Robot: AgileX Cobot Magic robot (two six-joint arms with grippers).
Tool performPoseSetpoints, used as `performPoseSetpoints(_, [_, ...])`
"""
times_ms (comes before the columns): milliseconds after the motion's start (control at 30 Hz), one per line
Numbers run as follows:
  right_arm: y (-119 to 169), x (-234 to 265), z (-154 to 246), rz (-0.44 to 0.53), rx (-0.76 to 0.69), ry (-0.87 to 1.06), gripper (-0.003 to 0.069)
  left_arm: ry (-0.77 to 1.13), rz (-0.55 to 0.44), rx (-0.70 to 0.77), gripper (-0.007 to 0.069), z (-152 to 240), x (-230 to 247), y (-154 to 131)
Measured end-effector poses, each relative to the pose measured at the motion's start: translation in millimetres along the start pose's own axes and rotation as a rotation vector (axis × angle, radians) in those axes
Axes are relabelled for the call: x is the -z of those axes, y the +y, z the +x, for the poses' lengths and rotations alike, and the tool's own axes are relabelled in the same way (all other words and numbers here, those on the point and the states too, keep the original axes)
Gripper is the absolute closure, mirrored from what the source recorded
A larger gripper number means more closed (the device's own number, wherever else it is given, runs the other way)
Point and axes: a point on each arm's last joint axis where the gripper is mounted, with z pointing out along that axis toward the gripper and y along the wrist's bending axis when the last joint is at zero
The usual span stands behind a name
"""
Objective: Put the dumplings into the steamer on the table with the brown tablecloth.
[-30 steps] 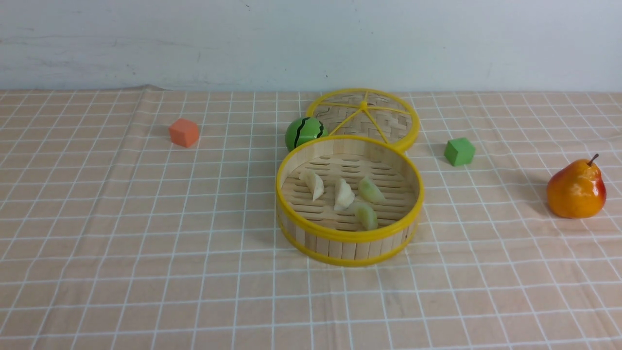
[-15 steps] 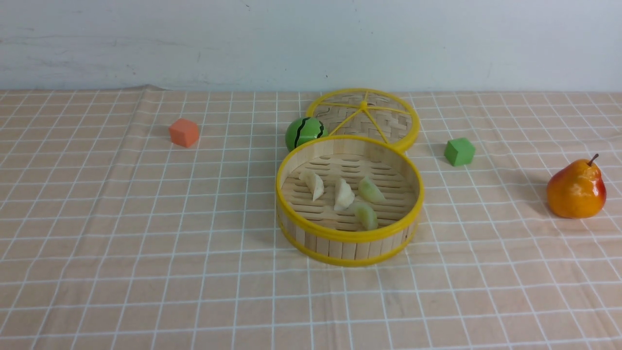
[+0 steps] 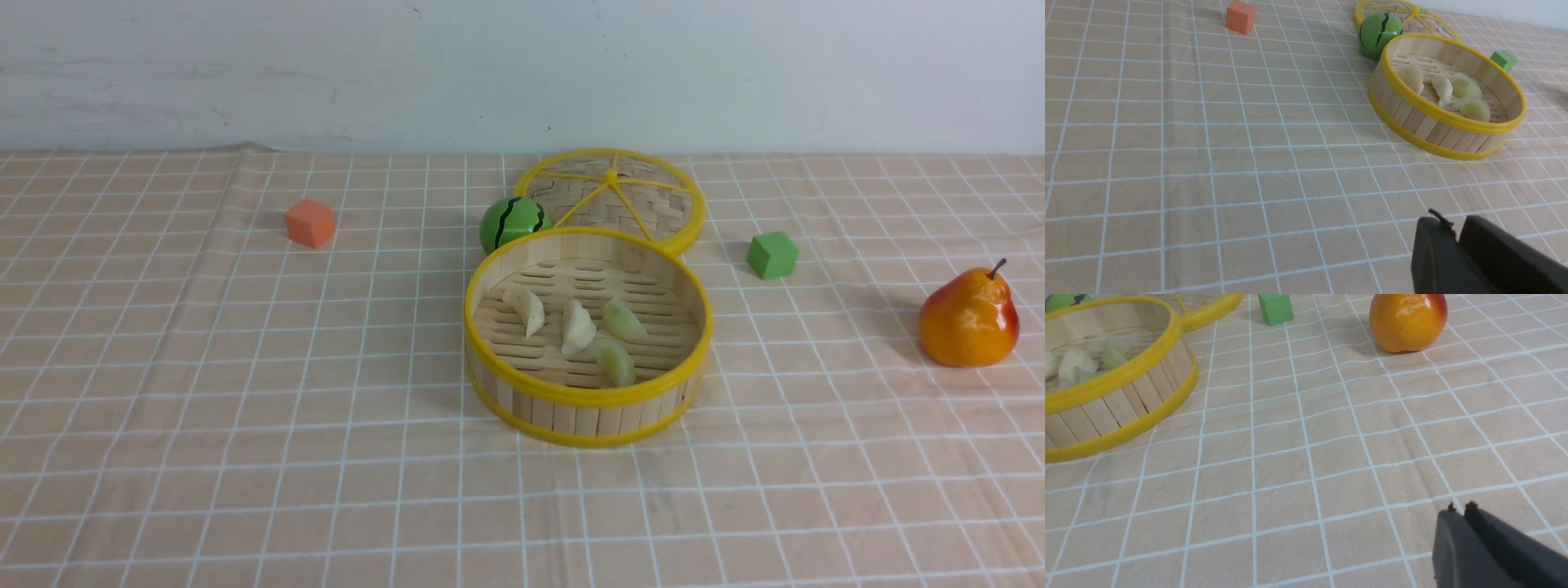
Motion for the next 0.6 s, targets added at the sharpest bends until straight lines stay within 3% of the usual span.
performPoseSetpoints(233, [0.0,0.0,0.0,0.0,0.002,0.0,0.0627,-0.123,0.016,0.013,0.0639,25.5,-29.8,0.5])
performPoseSetpoints(533, [0.1,0.0,0.0,-0.001,0.001,0.0,0.0616,-0.32,-0.248,0.005,0.0639,61.9,-43.4,25.5])
performPoseSetpoints(600, [0.1,0.0,0.0,-0.001,0.001,0.0,0.0615,-0.326,-0.27,0.0,0.0639,66.2,-43.9,27.7])
